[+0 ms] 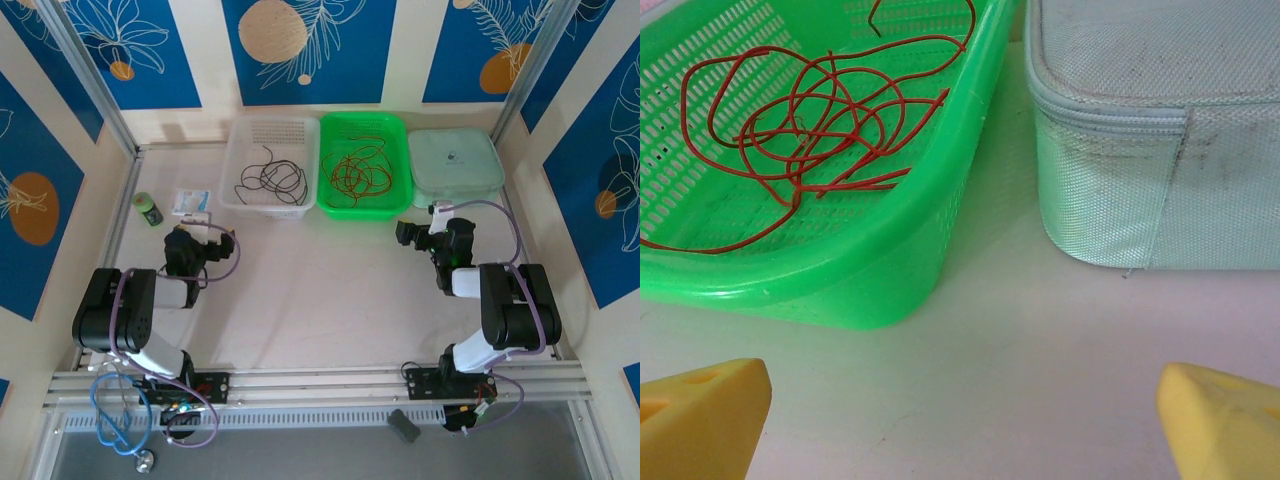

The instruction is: Untangle the cables

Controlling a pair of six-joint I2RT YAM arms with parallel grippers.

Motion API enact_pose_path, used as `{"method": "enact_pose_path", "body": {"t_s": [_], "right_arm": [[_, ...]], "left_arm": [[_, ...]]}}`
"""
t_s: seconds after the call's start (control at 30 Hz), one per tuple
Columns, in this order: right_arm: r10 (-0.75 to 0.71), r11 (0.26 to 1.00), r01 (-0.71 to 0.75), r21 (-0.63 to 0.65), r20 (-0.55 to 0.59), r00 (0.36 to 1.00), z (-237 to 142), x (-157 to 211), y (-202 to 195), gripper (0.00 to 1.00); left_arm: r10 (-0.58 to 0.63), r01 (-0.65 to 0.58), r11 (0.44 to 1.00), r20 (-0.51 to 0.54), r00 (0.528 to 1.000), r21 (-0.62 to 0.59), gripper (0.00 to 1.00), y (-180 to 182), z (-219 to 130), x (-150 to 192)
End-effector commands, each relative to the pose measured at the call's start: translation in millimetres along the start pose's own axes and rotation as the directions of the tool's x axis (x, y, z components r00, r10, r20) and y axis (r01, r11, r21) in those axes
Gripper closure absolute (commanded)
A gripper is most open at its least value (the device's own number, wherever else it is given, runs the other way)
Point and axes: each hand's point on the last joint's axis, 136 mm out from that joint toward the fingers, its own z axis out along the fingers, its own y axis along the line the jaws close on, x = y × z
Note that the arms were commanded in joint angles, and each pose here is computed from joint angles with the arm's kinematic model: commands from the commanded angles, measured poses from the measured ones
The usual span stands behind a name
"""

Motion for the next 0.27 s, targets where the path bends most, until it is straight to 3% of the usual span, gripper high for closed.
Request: {"method": "enact_pose_path", "body": {"t_s": [0.0, 0.23], "right_arm": [[-0.021, 1.0, 0.021, -0.016, 0.007, 1.0, -0.9, -2.7, 4.1, 0.01], [-0.022, 1.0, 0.022, -0.016, 0.005, 1.0, -0.7, -2.6, 4.2, 0.01]], "left_arm": [[0.003, -0.004, 1.0, 0.007, 1.0, 0.028, 0.0, -3.6, 4.2, -4.3], [0.008, -0.008, 1.0, 0.014, 1.0, 0.026, 0.0, -3.4, 2.9, -5.2]]}}
